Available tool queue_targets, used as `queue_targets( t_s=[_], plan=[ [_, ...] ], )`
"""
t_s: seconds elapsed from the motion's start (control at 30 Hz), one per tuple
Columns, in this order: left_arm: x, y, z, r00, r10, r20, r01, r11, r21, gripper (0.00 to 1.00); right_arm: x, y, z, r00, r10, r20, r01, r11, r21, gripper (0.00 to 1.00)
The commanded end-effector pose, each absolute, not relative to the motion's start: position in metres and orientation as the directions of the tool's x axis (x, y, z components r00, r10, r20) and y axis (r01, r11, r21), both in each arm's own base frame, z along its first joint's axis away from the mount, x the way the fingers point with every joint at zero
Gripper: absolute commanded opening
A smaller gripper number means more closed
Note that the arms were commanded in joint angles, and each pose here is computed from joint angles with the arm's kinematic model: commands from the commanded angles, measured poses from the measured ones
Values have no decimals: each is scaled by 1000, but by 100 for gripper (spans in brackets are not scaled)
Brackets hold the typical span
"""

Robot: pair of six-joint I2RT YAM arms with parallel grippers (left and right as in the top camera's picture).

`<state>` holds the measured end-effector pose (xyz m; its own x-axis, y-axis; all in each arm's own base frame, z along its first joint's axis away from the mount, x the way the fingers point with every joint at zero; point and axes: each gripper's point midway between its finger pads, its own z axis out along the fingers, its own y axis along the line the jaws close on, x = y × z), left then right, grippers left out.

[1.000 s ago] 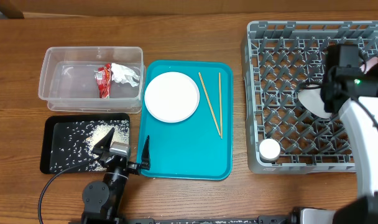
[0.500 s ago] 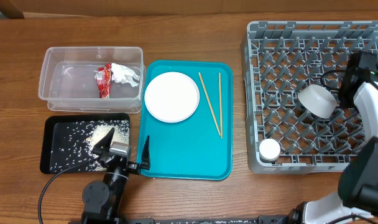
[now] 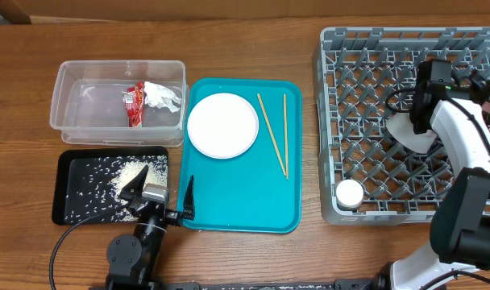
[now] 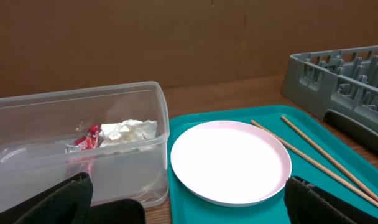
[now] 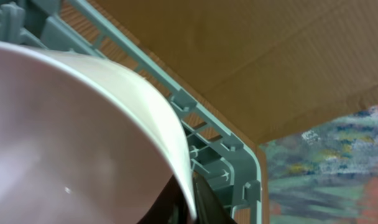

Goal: Sort waste into correct bins and load items into the dishwasher
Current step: 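Carry the pink bowl right and set it in the dish rack, then reach the right gripper to the pink plate and grasp its edge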

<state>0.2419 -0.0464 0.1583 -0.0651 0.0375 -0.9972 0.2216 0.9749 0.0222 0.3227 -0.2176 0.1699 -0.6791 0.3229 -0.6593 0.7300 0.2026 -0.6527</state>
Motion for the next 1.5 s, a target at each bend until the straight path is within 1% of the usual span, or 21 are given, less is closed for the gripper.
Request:
queue_targets(
  t_s=[0.0,0.03,0.07,0.1,0.23,0.53,0.7,0.83,0.97,1.2,1.23,1.3,1.37,1.4,1.43,1.47],
  plan=[
    [241,-47,158,-56,49,-997,231,972,35,100,330,-209,165,-718,305,-625,694,247,-677,11],
    [241,-48,158,-56,49,-997,231,972,35,100,330,-208,167,-723,296,-624,689,245,-682,9],
    [241,-48,158,-56,49,-997,231,972,35,100,330,-208,170,-725,282,-629,687,229,-689,5],
    [241,-48,158,-56,49,-997,231,972,35,100,329,-210,178,-723,260,-640,688,191,-700,4],
    [241,-48,158,-56,49,-997,231,972,35,100,324,-219,193,-711,228,-665,697,105,-709,4],
    [241,-48,158,-56,49,-997,231,972,35,100,295,-258,193,-707,313,-634,675,33,-737,4],
    [241,-48,158,-56,49,-997,231,972,35,100,292,-264,189,-703,330,-631,677,36,-735,4],
    [241,-48,158,-56,49,-997,231,972,35,100,300,-259,182,-742,303,-598,642,67,-764,4],
    [241,-48,158,-56,49,-997,231,972,35,100,306,-250,176,-758,280,-589,632,89,-770,4],
    [241,-48,158,-56,49,-997,231,972,35,100,327,-225,162,-818,217,-534,568,149,-810,5],
    [241,-48,158,-56,49,-997,231,972,35,100,332,-218,161,-822,201,-533,564,160,-810,8],
    [241,-48,158,-56,49,-997,231,972,35,100,340,-206,161,-828,170,-535,560,181,-809,20],
    [241,-48,158,-56,49,-997,231,972,35,100,348,-194,161,-832,142,-537,555,206,-806,38],
    [241,-48,158,-56,49,-997,231,972,35,100,351,-188,160,-834,133,-536,552,223,-803,43],
    [241,-48,158,-56,49,-997,231,972,35,100,354,-182,160,-835,121,-537,550,234,-802,45],
    [241,-48,158,-56,49,-997,231,972,35,100,359,-171,162,-836,94,-541,546,252,-799,50]
  ],
)
